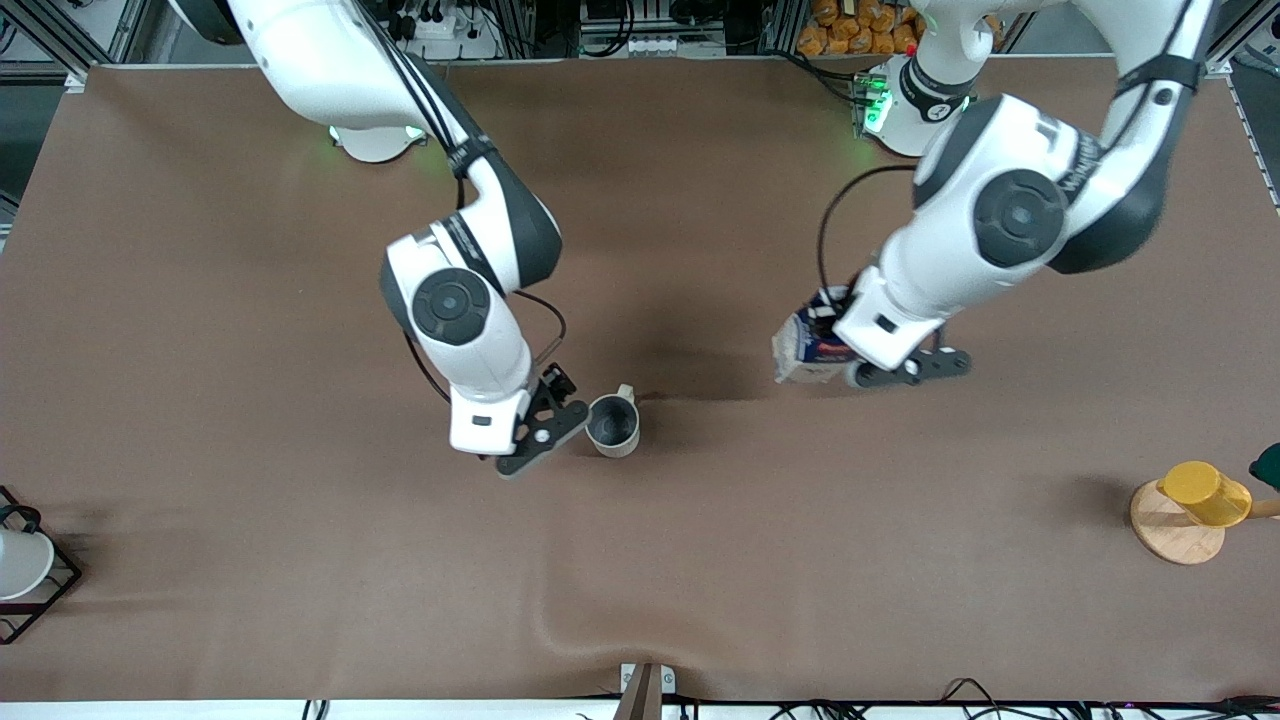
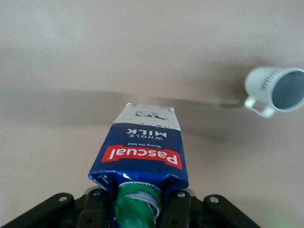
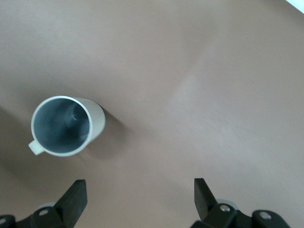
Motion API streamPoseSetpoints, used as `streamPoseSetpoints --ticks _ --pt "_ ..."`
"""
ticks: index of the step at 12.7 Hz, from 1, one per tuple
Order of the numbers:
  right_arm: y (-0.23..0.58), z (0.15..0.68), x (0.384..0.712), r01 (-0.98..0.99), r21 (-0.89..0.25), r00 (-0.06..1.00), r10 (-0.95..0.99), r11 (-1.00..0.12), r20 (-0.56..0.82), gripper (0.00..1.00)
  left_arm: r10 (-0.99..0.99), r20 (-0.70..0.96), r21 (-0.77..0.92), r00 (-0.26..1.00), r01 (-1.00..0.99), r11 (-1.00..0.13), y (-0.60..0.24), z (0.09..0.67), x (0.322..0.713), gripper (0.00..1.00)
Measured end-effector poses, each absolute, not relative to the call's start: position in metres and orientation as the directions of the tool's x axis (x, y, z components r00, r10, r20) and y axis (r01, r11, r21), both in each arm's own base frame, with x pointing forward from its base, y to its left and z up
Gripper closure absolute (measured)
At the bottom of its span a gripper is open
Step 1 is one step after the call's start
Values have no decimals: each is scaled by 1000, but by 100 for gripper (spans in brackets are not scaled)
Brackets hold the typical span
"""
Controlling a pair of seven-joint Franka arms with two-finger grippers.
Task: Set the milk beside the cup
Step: 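Open the right gripper and withdraw it while the left gripper carries the carton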
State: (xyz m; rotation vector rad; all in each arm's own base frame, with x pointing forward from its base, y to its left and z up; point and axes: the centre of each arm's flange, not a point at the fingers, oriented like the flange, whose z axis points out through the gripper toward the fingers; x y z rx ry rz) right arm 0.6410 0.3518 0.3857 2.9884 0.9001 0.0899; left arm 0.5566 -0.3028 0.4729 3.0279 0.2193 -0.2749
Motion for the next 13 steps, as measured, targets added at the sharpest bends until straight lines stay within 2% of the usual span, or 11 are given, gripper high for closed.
streamPoseSetpoints --ticks 5,9,13 --pt "222 472 658 369 40 928 370 -929 46 0 80 -195 78 978 96 -992 -425 455 496 60" --pt "130 523 636 251 19 968 251 -968 -14 0 37 -172 131 984 60 -990 -471 417 499 60" --pt "56 531 640 136 5 991 136 -991 -8 0 61 -162 59 985 72 -996 -523 352 481 60"
